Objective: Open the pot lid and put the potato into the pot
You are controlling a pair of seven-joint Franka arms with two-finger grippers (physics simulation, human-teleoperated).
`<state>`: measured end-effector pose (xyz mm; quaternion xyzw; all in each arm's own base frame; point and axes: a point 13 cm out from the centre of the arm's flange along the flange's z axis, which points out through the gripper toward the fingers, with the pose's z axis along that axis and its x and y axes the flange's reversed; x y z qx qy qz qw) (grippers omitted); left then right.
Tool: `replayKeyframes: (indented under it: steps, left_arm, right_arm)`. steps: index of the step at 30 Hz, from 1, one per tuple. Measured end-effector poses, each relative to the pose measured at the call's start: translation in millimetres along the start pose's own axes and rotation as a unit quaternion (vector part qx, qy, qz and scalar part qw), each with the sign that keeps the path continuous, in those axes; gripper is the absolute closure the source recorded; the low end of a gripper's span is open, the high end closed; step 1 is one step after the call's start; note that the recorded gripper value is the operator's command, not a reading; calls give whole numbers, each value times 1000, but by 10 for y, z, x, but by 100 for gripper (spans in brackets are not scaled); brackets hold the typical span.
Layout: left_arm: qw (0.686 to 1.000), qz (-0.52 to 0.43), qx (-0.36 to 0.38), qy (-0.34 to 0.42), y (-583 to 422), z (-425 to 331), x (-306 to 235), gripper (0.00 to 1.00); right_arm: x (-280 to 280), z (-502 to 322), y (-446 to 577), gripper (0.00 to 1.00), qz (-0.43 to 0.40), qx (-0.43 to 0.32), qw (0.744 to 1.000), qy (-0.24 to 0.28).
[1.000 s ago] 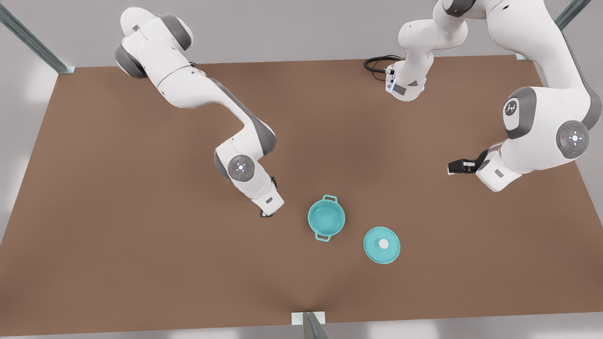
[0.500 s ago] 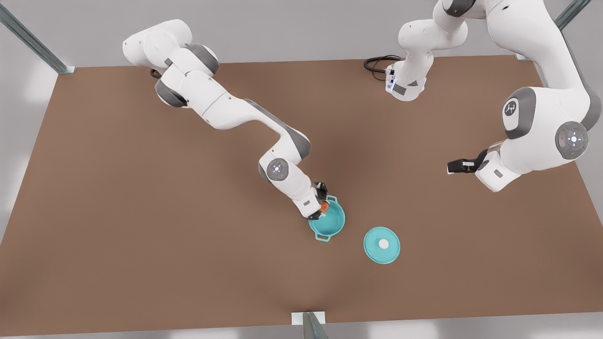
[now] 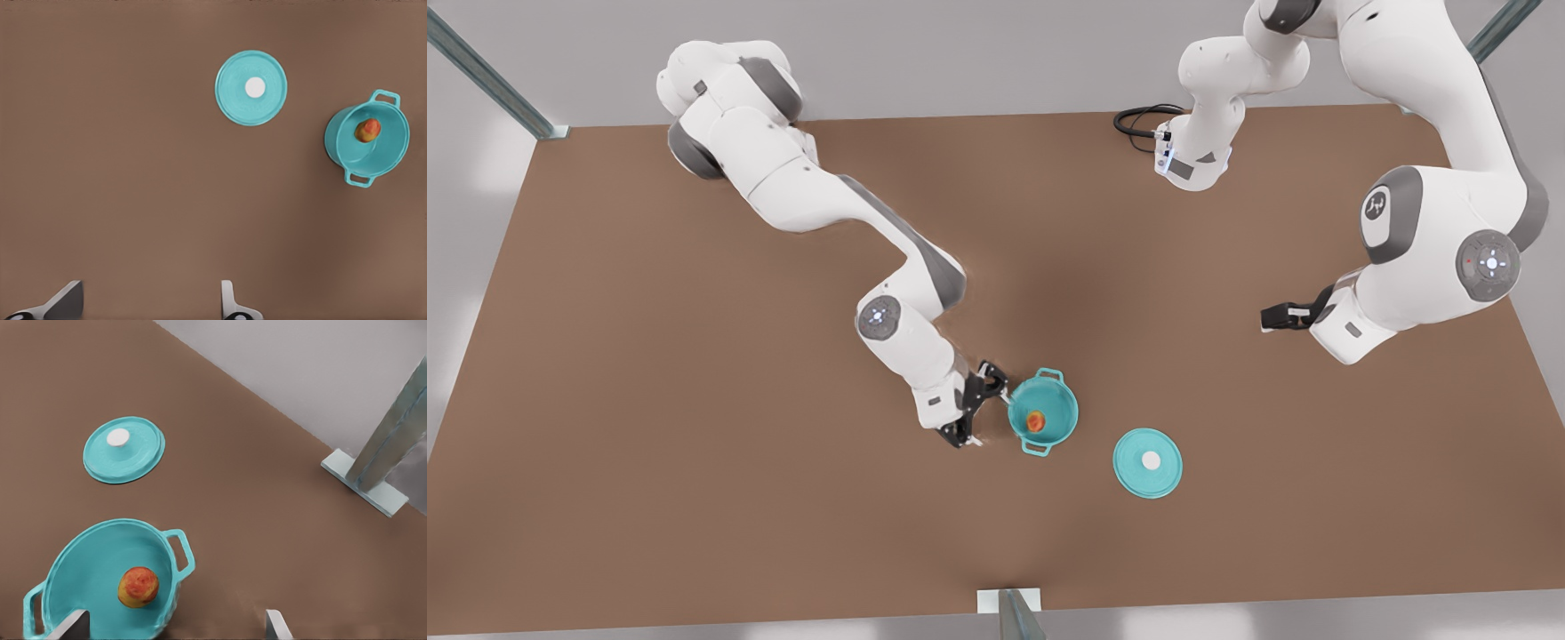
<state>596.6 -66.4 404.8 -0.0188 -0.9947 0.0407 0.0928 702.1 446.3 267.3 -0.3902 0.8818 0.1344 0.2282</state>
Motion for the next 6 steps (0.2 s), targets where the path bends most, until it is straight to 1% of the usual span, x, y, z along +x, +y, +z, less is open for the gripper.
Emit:
replayKeyframes:
  steps: [1,2,4,5,6]
  left_arm:
    - [1000,-1,0,-2,0,-10,-7,0]
    - [1000,-2,1,-3,0,-15,-11,0]
    - [1000,-4,1,-4,-4,-19,-16,0]
    - [1000,-4,2,-4,-5,-20,-17,0]
    - [1000,-5,2,-4,-6,-21,-18,0]
  right_arm:
    - [215,-666,-742,0,35,36,998,24]
    - [658,-1238,-1420,0,78,67,993,62]
    - [2120,-1999,-2170,0,173,96,967,159]
    - [2825,-2339,-2343,0,214,108,951,193]
    - [3349,-2643,-2467,0,250,117,937,214]
